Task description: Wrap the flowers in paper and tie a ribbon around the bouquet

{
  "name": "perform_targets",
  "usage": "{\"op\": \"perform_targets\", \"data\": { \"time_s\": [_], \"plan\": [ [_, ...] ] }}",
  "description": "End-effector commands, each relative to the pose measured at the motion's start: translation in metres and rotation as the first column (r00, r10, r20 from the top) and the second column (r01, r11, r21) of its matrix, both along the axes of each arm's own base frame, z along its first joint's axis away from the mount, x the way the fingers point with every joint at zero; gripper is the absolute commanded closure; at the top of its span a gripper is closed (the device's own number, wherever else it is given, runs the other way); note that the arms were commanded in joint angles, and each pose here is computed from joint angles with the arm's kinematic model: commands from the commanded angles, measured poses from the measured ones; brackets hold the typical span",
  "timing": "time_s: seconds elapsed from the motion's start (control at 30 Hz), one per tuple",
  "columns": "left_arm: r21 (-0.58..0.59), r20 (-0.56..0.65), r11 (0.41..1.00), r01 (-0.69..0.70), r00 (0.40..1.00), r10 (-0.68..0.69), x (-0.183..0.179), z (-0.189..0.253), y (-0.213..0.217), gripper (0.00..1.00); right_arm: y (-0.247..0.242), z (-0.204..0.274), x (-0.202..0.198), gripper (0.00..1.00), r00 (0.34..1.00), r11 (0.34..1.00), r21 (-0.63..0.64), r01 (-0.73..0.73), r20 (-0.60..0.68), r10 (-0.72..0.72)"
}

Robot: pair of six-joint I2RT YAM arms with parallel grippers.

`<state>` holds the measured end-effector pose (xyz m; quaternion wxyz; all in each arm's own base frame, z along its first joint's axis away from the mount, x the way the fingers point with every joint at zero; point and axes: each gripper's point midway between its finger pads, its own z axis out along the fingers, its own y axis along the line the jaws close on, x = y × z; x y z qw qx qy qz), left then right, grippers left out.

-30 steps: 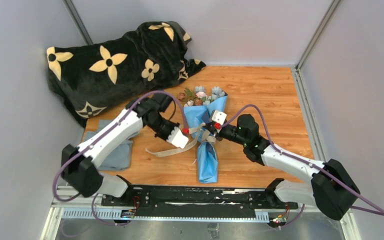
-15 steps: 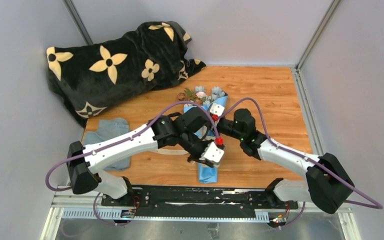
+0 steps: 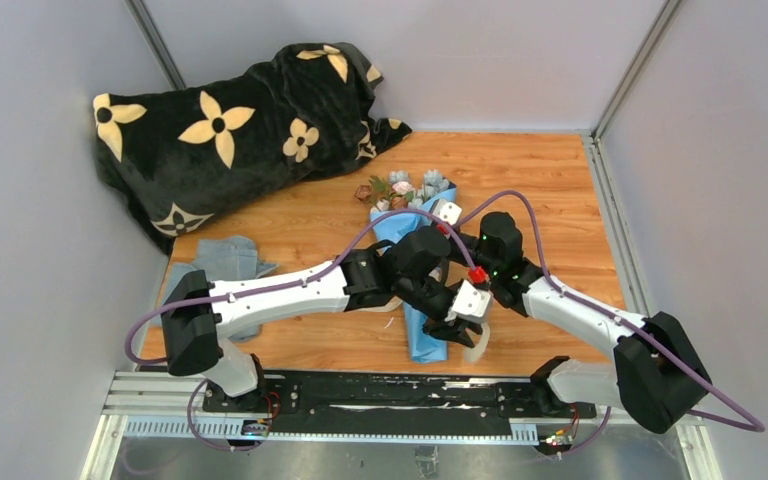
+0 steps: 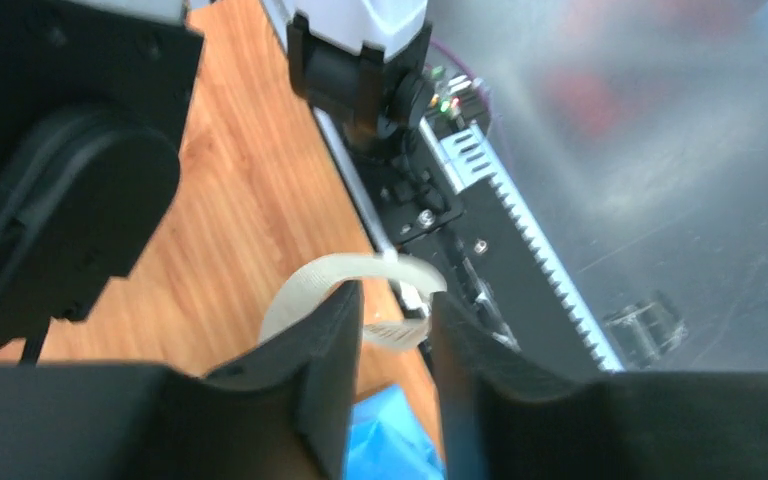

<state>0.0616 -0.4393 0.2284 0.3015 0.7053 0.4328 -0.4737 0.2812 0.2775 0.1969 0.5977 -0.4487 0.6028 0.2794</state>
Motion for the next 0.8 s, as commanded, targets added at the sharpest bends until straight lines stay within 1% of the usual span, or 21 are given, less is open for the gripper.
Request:
{"op": "perform_targets", "data": {
  "time_s": [0.0, 0.03, 0.13, 0.2, 0.23, 0.27, 0.3, 0.33, 0.37, 0.43, 0.53, 0.6, 0.67, 0.7, 0.77],
  "plan": [
    [-0.053, 0.120, 0.998, -0.021, 0.992, 0.027, 0.011, -0.006, 0.004, 0.55, 0.001, -0.006, -0.008, 1.00, 0.998, 0.999, -0.008, -0.053, -0.023, 0.053],
    [-0.055, 0.163, 0.998, -0.027, 0.986, 0.036, 0.014, -0.007, 0.010, 0.47, 0.002, -0.007, -0.009, 1.00, 0.998, 0.998, -0.009, -0.058, -0.027, 0.058],
    [-0.024, 0.287, 0.999, -0.024, 0.957, 0.030, 0.022, -0.017, 0.028, 0.31, 0.003, -0.010, -0.010, 1.00, 0.997, 0.997, -0.017, -0.071, -0.038, 0.070],
    [-0.002, 0.349, 0.999, -0.050, 0.936, 0.048, 0.030, -0.018, 0.039, 0.27, 0.004, -0.012, -0.012, 1.00, 0.995, 0.996, -0.021, -0.082, -0.049, 0.081],
    [0.009, 0.366, 0.998, -0.057, 0.929, 0.050, 0.031, -0.016, 0.046, 0.26, 0.004, -0.013, -0.013, 1.00, 0.995, 0.996, -0.024, -0.088, -0.056, 0.086],
    [0.025, 0.392, 0.996, -0.091, 0.917, 0.074, 0.037, -0.016, 0.053, 0.25, 0.005, -0.015, -0.015, 1.00, 0.993, 0.995, -0.027, -0.093, -0.069, 0.091],
    [0.016, 0.404, 0.992, -0.127, 0.908, 0.110, 0.045, -0.008, 0.061, 0.25, 0.006, -0.016, -0.016, 1.00, 0.992, 0.995, -0.026, -0.097, -0.079, 0.095],
    [0.013, 0.397, 0.986, -0.165, 0.906, 0.146, 0.054, -0.003, 0.069, 0.25, 0.006, -0.017, -0.017, 1.00, 0.991, 0.995, -0.025, -0.098, -0.090, 0.095],
    [-0.015, 0.378, 0.978, -0.207, 0.905, 0.197, 0.062, 0.010, 0.078, 0.25, 0.008, -0.019, -0.019, 1.00, 0.990, 0.994, -0.025, -0.103, -0.100, 0.100],
    [-0.059, 0.307, 0.949, -0.308, 0.899, 0.311, 0.083, 0.027, 0.098, 0.28, 0.012, -0.021, -0.022, 1.00, 0.988, 0.993, -0.028, -0.117, -0.107, 0.113],
    [-0.106, 0.202, 0.880, -0.462, 0.857, 0.474, 0.112, 0.034, 0.130, 0.40, 0.020, -0.023, -0.028, 1.00, 0.982, 0.988, -0.028, -0.151, -0.115, 0.147],
    [-0.112, 0.142, 0.803, -0.585, 0.791, 0.596, 0.133, 0.023, 0.150, 0.44, 0.024, -0.023, -0.031, 1.00, 0.980, 0.985, -0.028, -0.167, -0.113, 0.163],
    [-0.101, 0.073, 0.712, -0.694, 0.709, 0.701, 0.153, 0.008, 0.165, 0.43, 0.029, -0.025, -0.035, 1.00, 0.977, 0.981, -0.040, -0.189, -0.103, 0.184],
    [-0.079, 0.032, 0.678, -0.731, 0.678, 0.734, 0.159, -0.001, 0.170, 0.40, 0.033, -0.027, -0.037, 1.00, 0.975, 0.977, -0.051, -0.205, -0.094, 0.199],
    [-0.053, -0.035, 0.629, -0.775, 0.631, 0.775, 0.169, -0.009, 0.176, 0.36, 0.039, -0.029, -0.038, 1.00, 0.973, 0.974, -0.063, -0.217, -0.090, 0.211]
  ]
}}
